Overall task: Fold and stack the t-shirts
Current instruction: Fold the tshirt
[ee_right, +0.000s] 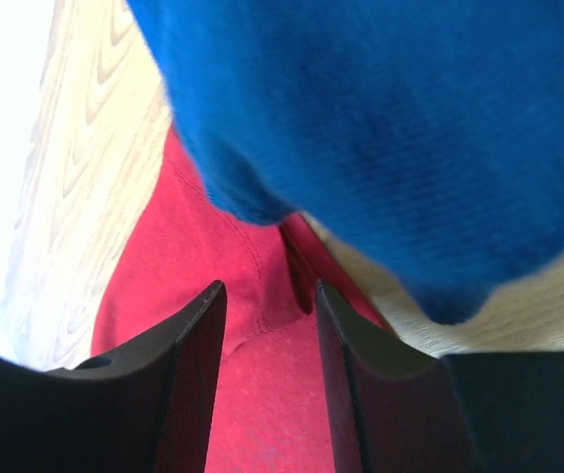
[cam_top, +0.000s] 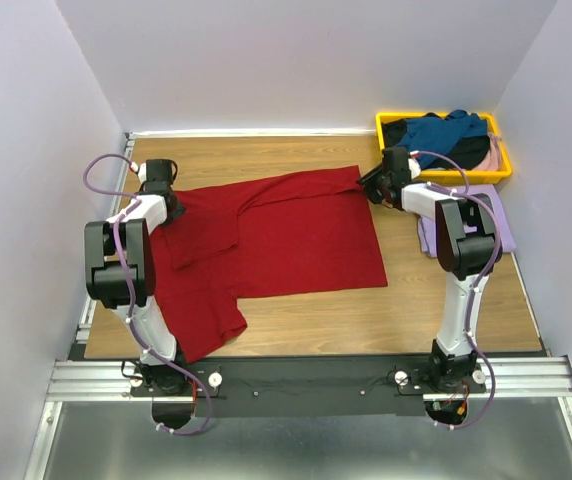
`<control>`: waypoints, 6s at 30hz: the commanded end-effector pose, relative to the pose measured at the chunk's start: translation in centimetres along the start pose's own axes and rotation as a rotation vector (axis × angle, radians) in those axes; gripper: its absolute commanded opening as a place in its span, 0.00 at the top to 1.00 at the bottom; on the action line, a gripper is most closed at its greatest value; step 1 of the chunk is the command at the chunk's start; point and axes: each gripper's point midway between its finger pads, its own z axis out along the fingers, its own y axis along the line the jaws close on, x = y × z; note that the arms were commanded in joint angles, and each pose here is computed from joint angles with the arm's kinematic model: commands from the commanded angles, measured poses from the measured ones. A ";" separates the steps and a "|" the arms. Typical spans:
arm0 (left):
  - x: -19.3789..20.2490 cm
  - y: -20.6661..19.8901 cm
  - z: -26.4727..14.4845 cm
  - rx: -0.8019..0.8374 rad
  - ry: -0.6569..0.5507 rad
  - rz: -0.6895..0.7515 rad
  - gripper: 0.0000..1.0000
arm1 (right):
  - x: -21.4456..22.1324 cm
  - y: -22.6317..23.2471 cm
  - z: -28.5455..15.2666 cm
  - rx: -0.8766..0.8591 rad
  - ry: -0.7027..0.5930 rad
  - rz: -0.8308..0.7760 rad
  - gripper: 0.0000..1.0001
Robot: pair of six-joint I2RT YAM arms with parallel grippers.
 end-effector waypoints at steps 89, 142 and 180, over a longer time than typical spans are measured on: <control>-1.2 4.9 0.8 -0.171 -0.003 0.011 0.69 | -2.9 -3.6 -3.3 0.147 0.031 -0.535 0.84; -0.1 2.1 -13.1 0.149 -0.310 -0.002 0.30 | 25.3 11.9 -0.7 -0.518 0.391 -1.414 0.72; 0.2 2.7 -12.4 0.106 -0.292 0.000 0.30 | 24.2 11.2 -4.5 -0.526 0.415 -1.425 0.87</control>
